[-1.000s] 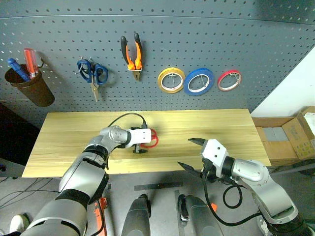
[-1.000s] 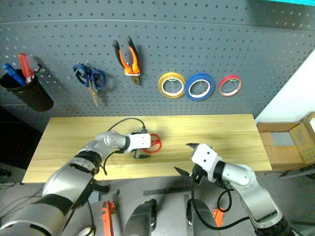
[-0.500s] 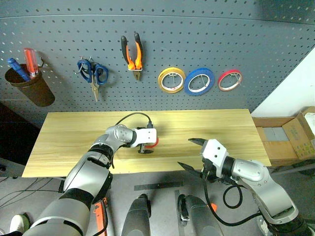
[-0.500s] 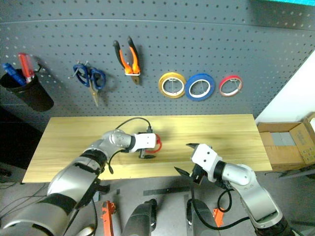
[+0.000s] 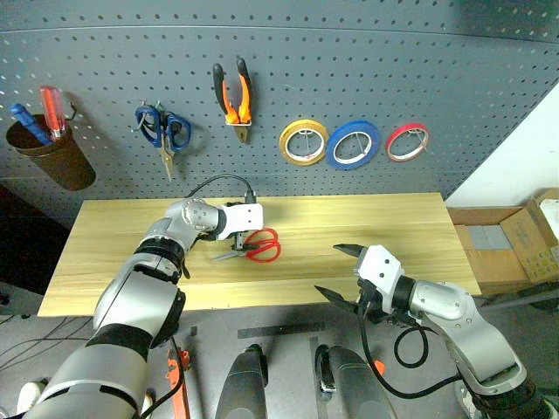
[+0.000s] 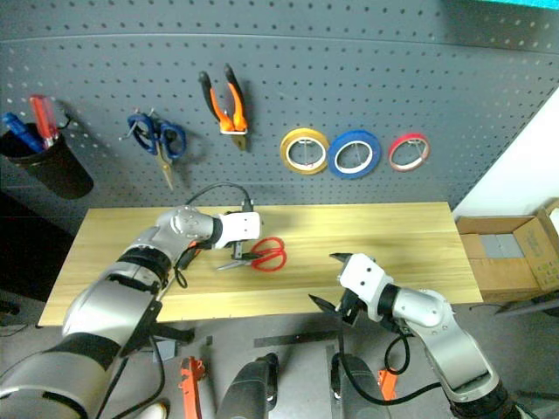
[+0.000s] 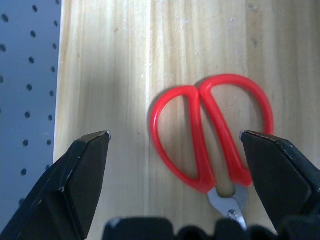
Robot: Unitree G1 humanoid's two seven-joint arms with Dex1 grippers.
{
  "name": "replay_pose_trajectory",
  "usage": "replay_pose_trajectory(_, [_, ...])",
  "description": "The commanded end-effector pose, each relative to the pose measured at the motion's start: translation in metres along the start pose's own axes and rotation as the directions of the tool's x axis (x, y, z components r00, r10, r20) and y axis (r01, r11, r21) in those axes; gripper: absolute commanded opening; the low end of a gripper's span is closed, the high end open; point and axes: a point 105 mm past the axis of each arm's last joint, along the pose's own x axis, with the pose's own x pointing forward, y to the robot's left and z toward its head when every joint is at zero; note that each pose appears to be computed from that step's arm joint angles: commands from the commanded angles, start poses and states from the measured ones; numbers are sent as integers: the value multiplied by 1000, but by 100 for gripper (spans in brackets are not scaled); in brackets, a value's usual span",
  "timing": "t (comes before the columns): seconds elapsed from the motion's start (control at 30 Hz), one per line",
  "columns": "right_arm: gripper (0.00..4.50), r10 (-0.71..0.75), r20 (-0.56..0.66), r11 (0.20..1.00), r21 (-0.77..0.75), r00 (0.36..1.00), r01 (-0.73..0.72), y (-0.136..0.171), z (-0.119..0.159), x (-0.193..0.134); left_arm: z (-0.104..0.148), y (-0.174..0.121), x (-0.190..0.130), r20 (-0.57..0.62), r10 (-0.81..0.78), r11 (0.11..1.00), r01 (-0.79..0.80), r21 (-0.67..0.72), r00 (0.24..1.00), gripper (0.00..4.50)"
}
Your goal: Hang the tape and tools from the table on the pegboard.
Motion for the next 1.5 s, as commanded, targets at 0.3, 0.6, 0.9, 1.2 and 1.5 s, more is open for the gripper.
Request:
replay_pose_trajectory(0.3, [450,10,31,1000,-12,999,-10,3,8,-5,-12,-22,12,-35,-18,1000,18,5,999,448])
replay_pose_trajectory(0.6, [450,8,35,1000,-16,999,-7,0,9,-2,1,-33,24,7,-67,998,67,14,998,448])
replay_pose_trajectory(0.9, [450,6,35,1000,-20,999,-5,-2,8,-2,34,-35,39,108,-88,996,87,9,990,448])
replay_pose_trajectory(1.2, [450,4,36,1000,-26,999,-3,-4,8,-1,40,-20,32,117,-57,998,54,23,992,448])
replay_pose_trajectory(1.5, [450,7,44,1000,-24,999,-6,-2,9,1,9,-12,15,17,-20,1000,20,0,1000,448])
